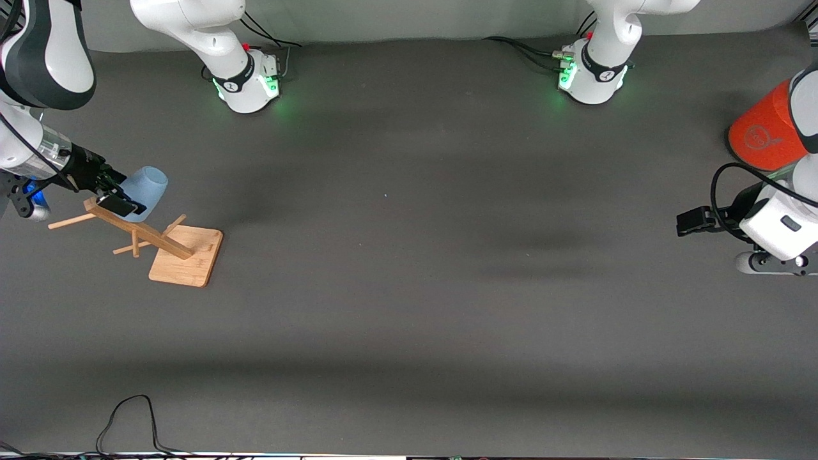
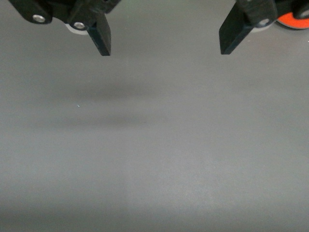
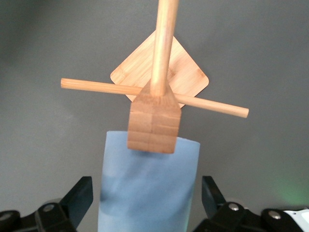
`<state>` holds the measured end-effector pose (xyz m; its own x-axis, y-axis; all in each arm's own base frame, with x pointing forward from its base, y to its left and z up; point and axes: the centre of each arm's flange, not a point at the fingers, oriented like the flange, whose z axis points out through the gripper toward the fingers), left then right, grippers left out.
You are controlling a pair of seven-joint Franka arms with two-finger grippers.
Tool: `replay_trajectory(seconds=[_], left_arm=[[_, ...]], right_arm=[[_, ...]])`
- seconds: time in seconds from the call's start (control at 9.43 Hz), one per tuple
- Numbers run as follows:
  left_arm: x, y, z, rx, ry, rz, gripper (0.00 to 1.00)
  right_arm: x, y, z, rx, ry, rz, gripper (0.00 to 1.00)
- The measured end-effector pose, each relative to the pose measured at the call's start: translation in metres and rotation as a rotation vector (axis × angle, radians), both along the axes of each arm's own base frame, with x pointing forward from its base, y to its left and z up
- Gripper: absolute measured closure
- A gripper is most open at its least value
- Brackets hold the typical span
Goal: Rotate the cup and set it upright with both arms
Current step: 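Close the right gripper on the blue cup's base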
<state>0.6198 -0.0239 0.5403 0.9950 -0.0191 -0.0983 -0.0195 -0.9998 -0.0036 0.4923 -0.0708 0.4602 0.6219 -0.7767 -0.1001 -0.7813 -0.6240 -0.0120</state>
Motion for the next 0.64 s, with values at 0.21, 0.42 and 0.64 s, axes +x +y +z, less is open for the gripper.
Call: replay_trajectory(seconds=[0.21,0.42,0.64], left_arm=[[0.0,-0.0001,-0.0002,0.0,0.0,0.0,0.0],[0.0001,-0.0002,-0.0004,-0.001,0.001,0.0,0.0],[0.0001,-0.0002,-0.0004,-0.001,0.001,0.0,0.0]], right_arm=[[0.0018,0.0003,-0.005,0.002,-0.003,-0.004,0.02],[0.0032,0.0009,-0.0061,0.01,-0.008,-0.009,0.15],[0.0032,0.0011,-0.0057,0.011,-0.009,-0.01,0.18]])
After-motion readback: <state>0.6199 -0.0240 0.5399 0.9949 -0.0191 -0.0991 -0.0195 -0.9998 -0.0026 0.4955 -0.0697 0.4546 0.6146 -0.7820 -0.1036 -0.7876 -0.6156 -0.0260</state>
